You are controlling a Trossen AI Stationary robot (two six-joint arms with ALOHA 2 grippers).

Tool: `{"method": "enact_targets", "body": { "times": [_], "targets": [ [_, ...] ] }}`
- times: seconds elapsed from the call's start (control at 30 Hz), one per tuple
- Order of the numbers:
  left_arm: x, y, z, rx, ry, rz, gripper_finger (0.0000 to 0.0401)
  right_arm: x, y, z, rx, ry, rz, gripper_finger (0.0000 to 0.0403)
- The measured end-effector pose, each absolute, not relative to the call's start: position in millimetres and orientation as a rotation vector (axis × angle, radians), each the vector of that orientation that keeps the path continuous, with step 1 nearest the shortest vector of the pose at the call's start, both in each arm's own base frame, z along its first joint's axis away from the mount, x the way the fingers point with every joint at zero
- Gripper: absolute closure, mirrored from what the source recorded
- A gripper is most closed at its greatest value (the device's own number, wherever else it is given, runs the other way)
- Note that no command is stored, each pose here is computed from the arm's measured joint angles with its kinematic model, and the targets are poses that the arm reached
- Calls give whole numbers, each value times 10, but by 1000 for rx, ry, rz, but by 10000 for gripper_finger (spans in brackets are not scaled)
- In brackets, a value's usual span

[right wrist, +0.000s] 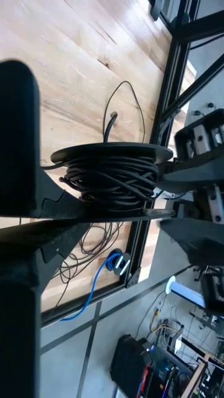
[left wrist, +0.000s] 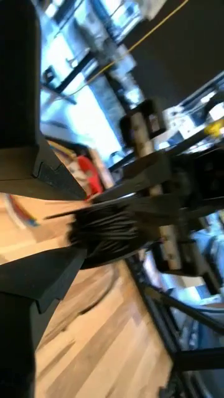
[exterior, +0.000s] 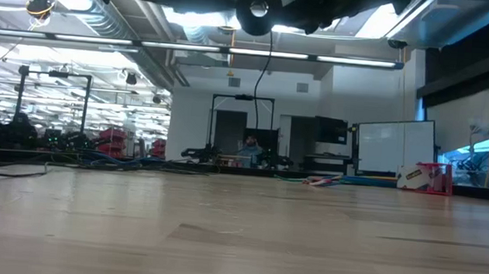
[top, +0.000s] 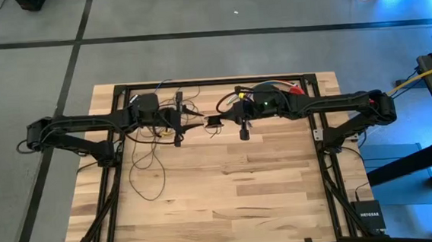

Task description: Coiling cords

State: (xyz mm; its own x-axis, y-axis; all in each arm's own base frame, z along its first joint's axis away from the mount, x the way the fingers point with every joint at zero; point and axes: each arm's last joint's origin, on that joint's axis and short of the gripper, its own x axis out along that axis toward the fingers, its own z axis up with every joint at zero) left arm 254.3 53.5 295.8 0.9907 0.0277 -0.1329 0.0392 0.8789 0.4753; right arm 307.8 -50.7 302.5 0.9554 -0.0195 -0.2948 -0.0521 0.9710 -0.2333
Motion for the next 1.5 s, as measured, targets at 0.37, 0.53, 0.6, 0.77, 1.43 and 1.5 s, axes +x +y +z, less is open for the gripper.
{"method": "enact_targets", "body": {
  "times": [0.37,0.53,0.6,0.77,1.43,1.5],
  "targets": [
    [2544,535,2981,506,116,-2,276,3087,-504,3055,-253,265,31,402],
    [2544,535,2980,488,117,-1,276,3103,-504,3076,-258,234,35,402],
    [2544,536,2980,483,116,0,282,3119,-507,3062,-258,234,35,402],
    [2544,536,2979,483,117,-1,339,3151,-509,3025,-255,240,48,402],
    [2546,540,2959,535,135,5,397,3156,-507,2997,-188,276,49,386],
    [2547,541,2969,536,126,10,399,3124,-505,3080,-183,299,36,367]
  ]
}}
